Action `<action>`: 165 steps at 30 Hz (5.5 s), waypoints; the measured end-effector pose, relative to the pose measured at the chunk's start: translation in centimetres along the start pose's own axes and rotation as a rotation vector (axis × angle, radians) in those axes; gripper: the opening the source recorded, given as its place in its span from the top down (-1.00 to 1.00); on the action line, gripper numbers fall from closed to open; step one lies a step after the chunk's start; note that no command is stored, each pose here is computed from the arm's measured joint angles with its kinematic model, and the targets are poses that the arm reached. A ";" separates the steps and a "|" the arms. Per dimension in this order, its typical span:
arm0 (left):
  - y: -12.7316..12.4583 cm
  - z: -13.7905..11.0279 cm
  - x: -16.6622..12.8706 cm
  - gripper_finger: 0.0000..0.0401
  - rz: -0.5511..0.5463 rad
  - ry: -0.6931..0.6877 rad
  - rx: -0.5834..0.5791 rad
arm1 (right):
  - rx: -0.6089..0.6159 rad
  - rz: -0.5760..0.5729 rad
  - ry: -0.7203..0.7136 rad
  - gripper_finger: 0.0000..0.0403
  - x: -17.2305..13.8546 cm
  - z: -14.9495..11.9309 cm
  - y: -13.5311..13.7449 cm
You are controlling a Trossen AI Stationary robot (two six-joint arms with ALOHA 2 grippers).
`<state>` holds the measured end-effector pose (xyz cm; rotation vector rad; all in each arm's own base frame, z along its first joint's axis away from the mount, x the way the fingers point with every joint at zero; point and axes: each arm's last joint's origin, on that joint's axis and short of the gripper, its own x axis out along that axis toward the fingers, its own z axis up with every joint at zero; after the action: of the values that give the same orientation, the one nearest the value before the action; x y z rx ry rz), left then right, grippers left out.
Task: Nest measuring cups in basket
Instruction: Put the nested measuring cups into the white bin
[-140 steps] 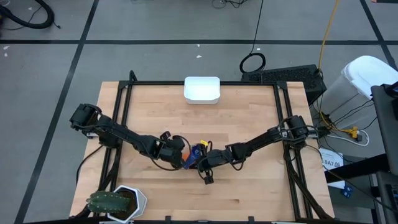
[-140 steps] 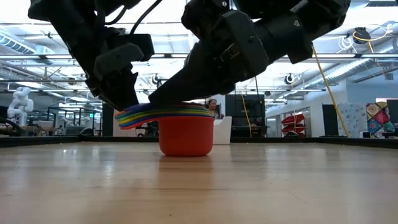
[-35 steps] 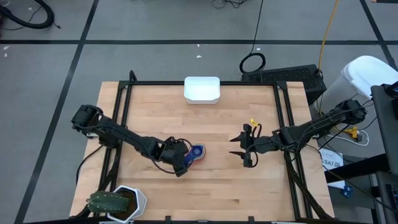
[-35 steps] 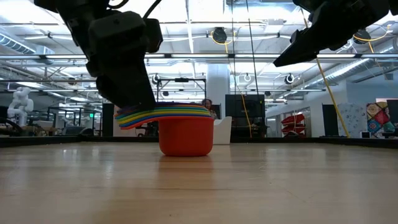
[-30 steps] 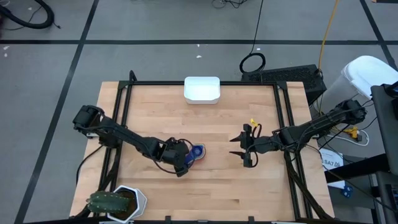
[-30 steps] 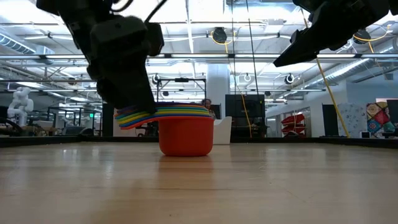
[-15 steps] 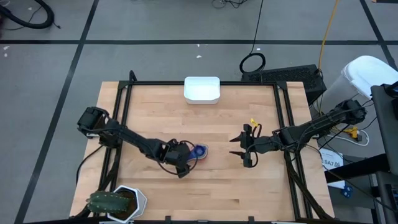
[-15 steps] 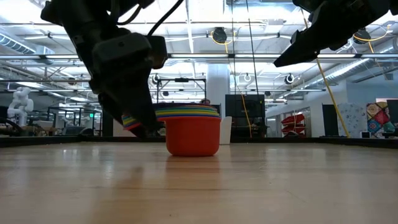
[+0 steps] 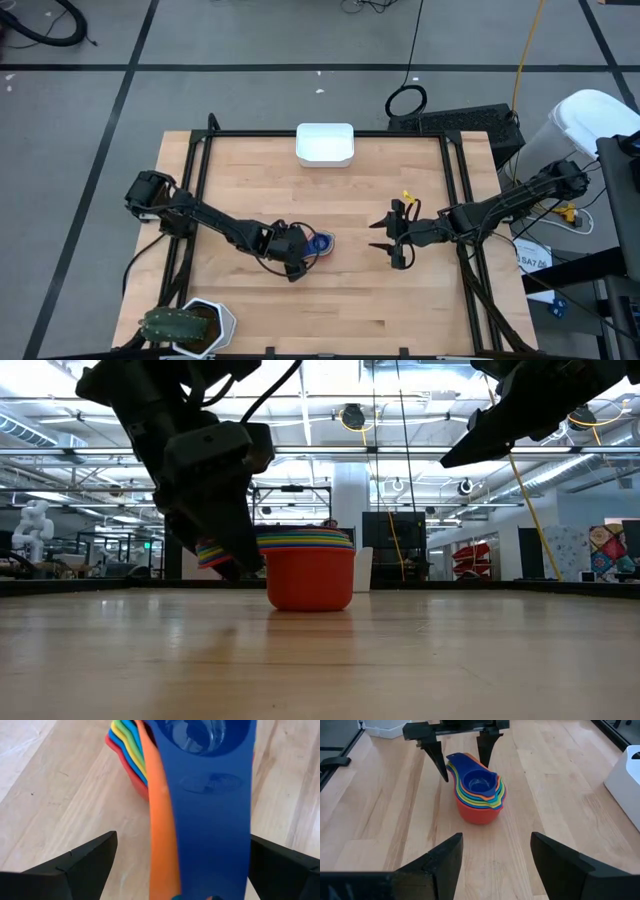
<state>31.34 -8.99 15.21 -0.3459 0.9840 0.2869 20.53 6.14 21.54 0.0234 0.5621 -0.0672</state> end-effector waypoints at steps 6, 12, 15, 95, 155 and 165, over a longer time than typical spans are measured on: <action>0.0 0.0 0.0 -0.95 -0.001 0.000 -0.002 | 0.000 0.000 0.000 -0.11 0.0 0.0 0.0; 0.0 0.0 0.0 -0.68 -0.001 0.000 -0.007 | 0.022 0.000 0.000 -0.11 0.0 0.0 0.0; 0.0 0.0 0.0 -0.52 -0.001 0.000 -0.007 | 0.022 0.000 0.000 -0.11 0.0 0.0 0.0; 0.8 0.6 0.1 -0.13 -0.046 0.041 0.059 | 0.024 0.000 0.001 -0.11 0.0 0.0 0.0; 1.0 1.4 0.3 0.31 -0.085 0.001 0.151 | 0.040 0.000 0.001 -0.11 0.0 0.0 0.0; 2.1 2.3 0.2 0.31 -0.056 -0.026 0.139 | 0.040 0.000 0.002 -0.11 0.0 0.0 0.0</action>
<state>32.41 -6.10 15.90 -0.2421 0.9614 0.1703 20.53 6.15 21.52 0.0621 0.5628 -0.0785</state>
